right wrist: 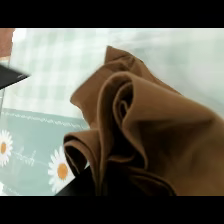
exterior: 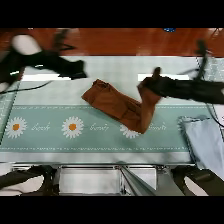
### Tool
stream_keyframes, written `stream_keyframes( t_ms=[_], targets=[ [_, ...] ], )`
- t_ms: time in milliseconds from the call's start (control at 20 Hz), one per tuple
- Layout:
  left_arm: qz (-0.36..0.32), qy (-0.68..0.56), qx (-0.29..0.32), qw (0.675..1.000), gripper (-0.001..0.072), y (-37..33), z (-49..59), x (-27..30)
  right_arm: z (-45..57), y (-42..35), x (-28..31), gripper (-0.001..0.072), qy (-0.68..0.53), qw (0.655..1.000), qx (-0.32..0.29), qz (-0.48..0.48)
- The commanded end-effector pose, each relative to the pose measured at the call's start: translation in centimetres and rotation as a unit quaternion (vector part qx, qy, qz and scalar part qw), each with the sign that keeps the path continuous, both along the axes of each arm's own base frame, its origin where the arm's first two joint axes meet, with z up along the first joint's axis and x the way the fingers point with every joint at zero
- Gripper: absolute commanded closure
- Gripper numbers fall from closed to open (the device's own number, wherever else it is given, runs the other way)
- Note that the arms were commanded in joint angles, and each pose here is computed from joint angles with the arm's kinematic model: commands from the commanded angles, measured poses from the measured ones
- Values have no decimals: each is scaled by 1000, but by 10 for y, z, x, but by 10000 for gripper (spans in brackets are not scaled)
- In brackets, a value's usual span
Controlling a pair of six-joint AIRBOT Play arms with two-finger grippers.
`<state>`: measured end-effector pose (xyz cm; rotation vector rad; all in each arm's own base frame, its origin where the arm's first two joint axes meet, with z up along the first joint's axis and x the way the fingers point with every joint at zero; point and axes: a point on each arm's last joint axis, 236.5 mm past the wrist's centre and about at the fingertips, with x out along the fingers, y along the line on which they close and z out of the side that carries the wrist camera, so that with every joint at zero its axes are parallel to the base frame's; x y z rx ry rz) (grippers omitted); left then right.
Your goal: Fold the shirts.
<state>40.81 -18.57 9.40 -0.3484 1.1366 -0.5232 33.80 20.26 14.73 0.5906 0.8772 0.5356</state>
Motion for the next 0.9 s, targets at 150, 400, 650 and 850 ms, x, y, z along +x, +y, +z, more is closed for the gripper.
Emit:
stream_keyframes(
  t_ms=[150,400,650,850],
  targets=[
    [156,1,36,987,685,130,-36,-108,-64,110,95,684,42,998,11,42],
    [161,49,11,986,685,112,-91,-170,-109,166,126,684,96,992,49,59],
    [181,37,8,983,685,116,-98,-162,-139,202,117,342,123,987,55,91],
    [210,-1,-17,978,685,117,-85,-140,-125,184,103,299,140,981,48,127]
  ],
)
